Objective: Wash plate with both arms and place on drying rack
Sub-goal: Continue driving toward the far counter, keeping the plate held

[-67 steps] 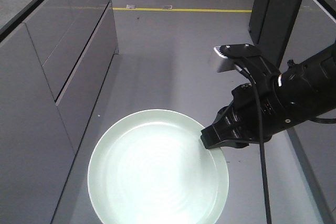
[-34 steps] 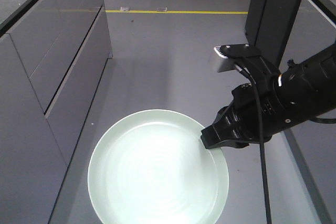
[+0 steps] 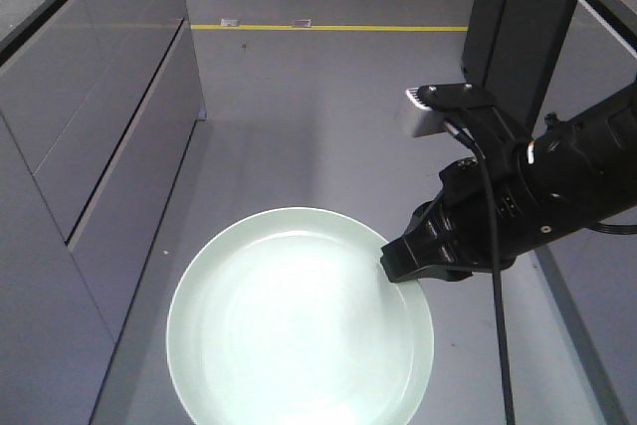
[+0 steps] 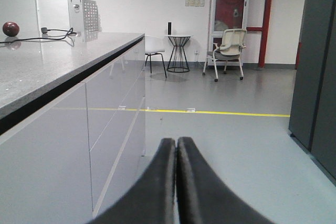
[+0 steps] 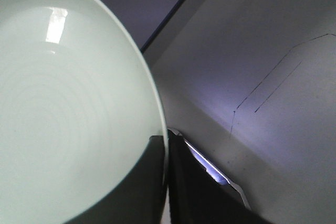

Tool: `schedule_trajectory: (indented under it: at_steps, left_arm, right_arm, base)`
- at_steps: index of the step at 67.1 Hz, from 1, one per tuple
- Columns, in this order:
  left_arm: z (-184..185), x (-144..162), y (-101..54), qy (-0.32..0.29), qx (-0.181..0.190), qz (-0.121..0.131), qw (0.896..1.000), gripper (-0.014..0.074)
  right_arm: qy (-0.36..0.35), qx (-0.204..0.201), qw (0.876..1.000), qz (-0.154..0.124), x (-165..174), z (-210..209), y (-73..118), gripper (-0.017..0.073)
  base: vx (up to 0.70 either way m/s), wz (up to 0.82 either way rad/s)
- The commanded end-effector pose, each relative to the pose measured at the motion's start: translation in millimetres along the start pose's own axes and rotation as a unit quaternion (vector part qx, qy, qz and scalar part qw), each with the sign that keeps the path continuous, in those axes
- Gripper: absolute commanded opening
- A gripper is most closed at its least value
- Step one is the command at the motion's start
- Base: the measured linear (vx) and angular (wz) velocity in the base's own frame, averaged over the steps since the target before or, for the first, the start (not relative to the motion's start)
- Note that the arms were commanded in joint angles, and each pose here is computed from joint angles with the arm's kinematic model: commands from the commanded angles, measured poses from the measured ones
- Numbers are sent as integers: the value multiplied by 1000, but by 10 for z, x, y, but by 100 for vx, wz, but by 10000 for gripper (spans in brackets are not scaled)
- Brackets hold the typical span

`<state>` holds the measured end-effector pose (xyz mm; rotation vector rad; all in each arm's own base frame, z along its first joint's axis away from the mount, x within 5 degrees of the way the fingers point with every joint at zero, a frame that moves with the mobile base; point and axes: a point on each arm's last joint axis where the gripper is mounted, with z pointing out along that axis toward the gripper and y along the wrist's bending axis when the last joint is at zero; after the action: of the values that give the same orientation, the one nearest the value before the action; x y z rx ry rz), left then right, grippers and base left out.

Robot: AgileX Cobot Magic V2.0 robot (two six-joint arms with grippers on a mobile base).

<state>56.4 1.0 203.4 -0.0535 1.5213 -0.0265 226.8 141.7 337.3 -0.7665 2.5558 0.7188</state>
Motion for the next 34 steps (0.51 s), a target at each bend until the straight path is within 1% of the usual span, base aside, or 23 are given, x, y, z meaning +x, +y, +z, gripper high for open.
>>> schedule_trajectory:
  at_steps: [1,34]
  left_arm:
    - [-27,-169,-7,-57,3,-4,998,-6]
    - [-27,-169,-7,-57,3,-4,998,-6]
  right_arm:
    - [-44,-9,999,-6,-60,-153,84,-1]
    - [-44,-9,999,-6,-60,-153,84,-1]
  base:
    - [15,-1]
    - [14,0]
